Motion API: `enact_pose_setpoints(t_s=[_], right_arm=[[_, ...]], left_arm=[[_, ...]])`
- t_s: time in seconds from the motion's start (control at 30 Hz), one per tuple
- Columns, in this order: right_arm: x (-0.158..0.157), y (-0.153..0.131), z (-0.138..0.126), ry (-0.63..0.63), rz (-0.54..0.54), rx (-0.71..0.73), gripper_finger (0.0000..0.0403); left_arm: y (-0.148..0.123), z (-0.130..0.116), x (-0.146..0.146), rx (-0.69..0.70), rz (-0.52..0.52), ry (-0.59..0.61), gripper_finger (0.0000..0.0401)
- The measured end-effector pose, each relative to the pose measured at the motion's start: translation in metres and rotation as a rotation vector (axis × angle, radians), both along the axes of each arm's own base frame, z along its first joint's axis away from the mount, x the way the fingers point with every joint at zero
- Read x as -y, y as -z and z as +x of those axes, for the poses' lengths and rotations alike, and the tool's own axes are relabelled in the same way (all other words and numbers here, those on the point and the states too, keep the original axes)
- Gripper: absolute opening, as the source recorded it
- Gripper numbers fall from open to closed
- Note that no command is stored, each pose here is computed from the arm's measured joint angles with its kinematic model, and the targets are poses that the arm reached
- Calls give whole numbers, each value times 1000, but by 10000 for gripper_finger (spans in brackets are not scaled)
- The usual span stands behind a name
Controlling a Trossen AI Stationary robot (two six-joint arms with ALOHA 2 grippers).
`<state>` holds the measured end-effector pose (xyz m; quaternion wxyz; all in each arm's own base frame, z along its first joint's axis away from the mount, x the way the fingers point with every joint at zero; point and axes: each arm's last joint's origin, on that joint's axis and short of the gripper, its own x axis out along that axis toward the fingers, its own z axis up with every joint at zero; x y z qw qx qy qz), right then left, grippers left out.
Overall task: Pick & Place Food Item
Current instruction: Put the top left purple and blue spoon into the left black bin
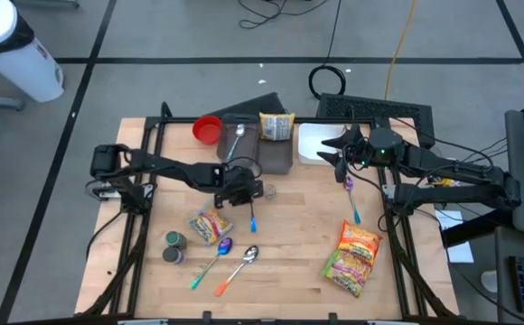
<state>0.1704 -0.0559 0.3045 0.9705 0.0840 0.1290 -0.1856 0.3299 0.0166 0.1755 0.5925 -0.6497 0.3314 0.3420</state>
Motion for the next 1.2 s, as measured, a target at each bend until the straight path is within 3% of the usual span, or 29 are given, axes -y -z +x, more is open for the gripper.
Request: enact_pose_setpoints(t_s=[0.27, 0.53, 0.67, 0.93, 1.2], right_arm=[[0, 0, 0, -6, 12, 6, 187], [-8, -13, 9, -332, 73, 170, 187], [-4, -16, 22, -336, 160, 258, 187], [5, -15, 50, -414, 275, 396, 187], [28, -9, 65, -341, 487, 517, 187]], left_arm=[[-63, -19, 2, 219, 189, 20, 6], [-122, -38, -5, 495, 432, 55, 5], [-139, -34, -7, 637, 587, 97, 7], [-154, -28, -7, 806, 714, 193, 5], [-150, -29, -4, 760, 704, 201, 4]])
